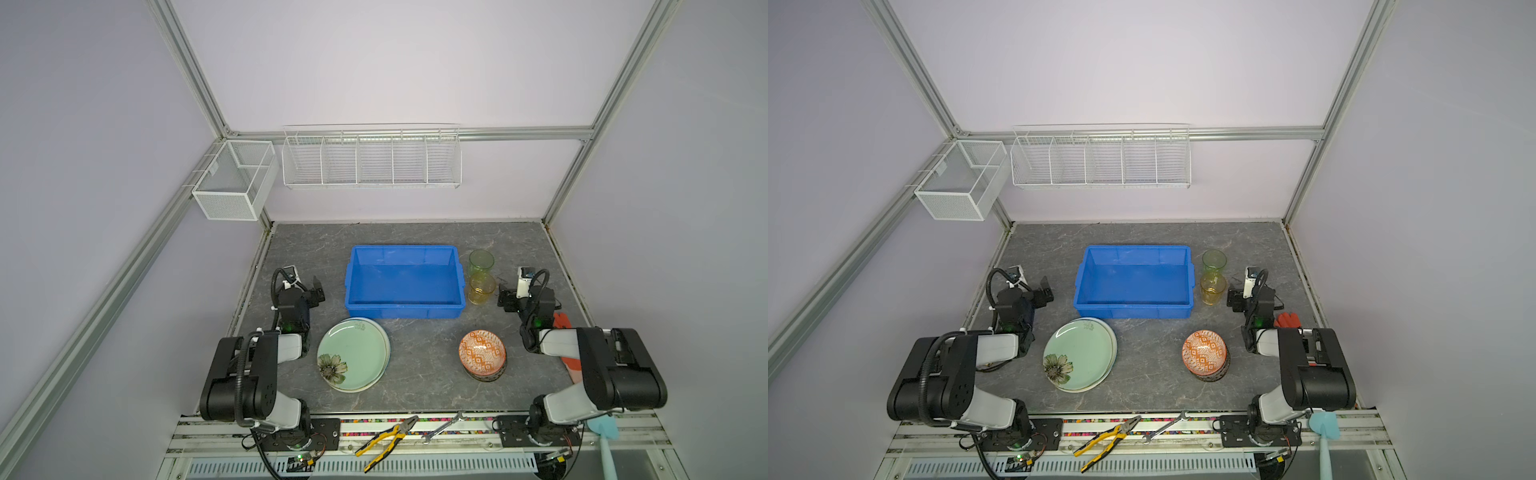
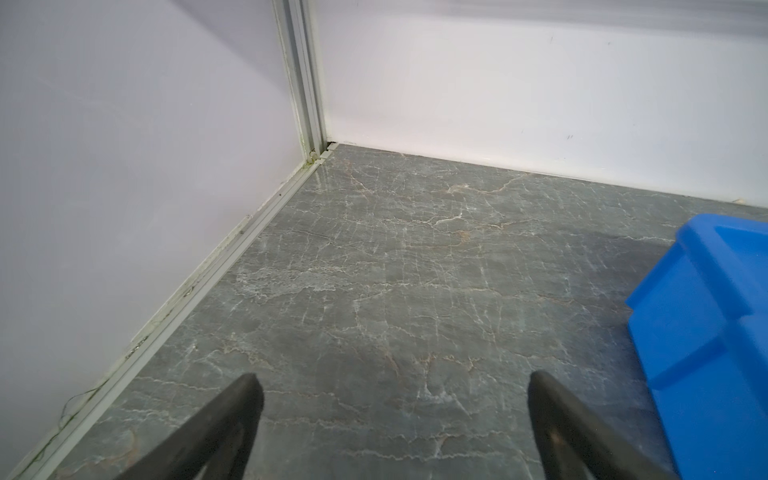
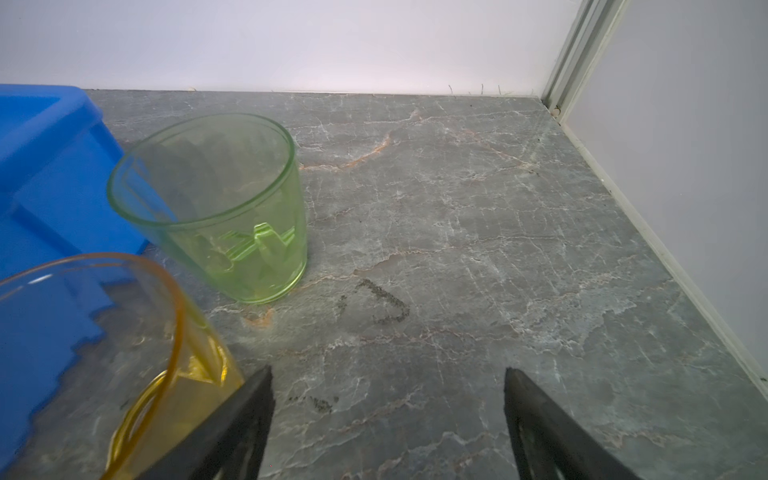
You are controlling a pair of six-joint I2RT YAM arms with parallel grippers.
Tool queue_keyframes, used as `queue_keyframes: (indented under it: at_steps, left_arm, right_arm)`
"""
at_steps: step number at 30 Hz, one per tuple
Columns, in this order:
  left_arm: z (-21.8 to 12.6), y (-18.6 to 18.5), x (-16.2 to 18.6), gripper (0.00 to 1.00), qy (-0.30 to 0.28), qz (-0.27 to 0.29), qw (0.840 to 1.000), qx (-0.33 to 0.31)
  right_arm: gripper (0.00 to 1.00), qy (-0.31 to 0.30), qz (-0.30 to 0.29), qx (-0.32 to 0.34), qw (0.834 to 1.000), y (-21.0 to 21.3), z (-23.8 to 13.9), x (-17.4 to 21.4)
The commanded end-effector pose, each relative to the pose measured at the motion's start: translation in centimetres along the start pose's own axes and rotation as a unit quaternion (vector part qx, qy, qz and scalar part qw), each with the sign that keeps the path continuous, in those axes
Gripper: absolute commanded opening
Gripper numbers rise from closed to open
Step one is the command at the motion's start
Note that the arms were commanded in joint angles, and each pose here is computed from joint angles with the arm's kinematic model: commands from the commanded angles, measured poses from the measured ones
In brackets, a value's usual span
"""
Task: Place the mixed dishes into the plastic bin
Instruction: 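Raise both arms and move both grippers toward the stacked plates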
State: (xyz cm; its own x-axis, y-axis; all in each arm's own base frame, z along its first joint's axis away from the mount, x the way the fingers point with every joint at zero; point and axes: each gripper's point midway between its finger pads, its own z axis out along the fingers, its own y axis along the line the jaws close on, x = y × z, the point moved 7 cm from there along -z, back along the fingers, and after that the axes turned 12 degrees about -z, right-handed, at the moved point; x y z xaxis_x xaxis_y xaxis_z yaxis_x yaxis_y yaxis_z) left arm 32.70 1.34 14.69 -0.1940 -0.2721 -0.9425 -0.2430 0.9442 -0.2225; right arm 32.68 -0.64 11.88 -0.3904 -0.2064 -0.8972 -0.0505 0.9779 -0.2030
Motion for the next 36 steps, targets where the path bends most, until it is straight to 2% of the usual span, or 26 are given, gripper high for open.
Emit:
queue_keyframes:
  at_steps: [1,6,9,12,17,21,24,26,29,33,36]
  left_arm:
    - [-0.4,-0.2,-2.7,0.99,-0.008,-0.008,1.000,-0.024]
    - [-2.0,-0.8,-6.9,0.99,-0.011,-0.057,0.998,-0.039]
    - [-3.2,-0.9,-9.5,0.99,0.008,-0.093,0.993,-0.067]
    - [-4.2,-1.1,-11.7,0.99,0.049,-0.105,0.989,-0.096]
    - [-5.8,-2.6,-13.3,0.99,0.133,-0.105,0.983,-0.063]
    - [-7.8,-2.9,-13.0,0.99,0.162,-0.139,0.976,-0.038]
    - [-9.2,-2.4,-12.1,0.99,0.193,-0.164,0.965,-0.061]
    - [-10.1,-2.1,-11.2,0.99,0.225,-0.175,0.956,-0.071]
    - [-10.9,-2.0,-9.7,0.99,0.271,-0.176,0.943,-0.072]
    - [-11.7,-2.0,-8.1,0.99,0.325,-0.171,0.927,-0.072]
    - [-12.5,-2.1,-6.6,0.99,0.368,-0.179,0.910,-0.061]
  right_arm:
    - [0.88,0.016,0.013,0.015,1.000,-1.1,-0.5,-2.2]
    - [0.88,0.006,0.023,0.003,1.000,-1.3,-2.5,-4.4]
    - [0.88,0.006,0.029,-0.018,0.999,-1.4,-4.4,-6.6]
    - [0.88,-0.008,0.031,-0.035,0.999,-1.6,-6.9,-9.3]
    - [0.88,0.014,0.027,-0.089,0.996,-1.4,-11.4,-13.1]
    - [0.88,0.024,0.006,-0.154,0.988,0.0,-14.0,-15.3]
    - [0.88,0.051,0.020,-0.161,0.985,0.7,-14.9,-15.7]
    - [0.88,0.096,0.038,-0.163,0.981,1.0,-14.8,-15.7]
    - [0.88,0.140,0.025,-0.181,0.973,2.5,-15.1,-16.0]
    - [0.88,0.160,0.025,-0.241,0.957,5.7,-16.3,-17.2]
    - [0.87,0.175,0.001,-0.272,0.946,8.6,-17.1,-17.4]
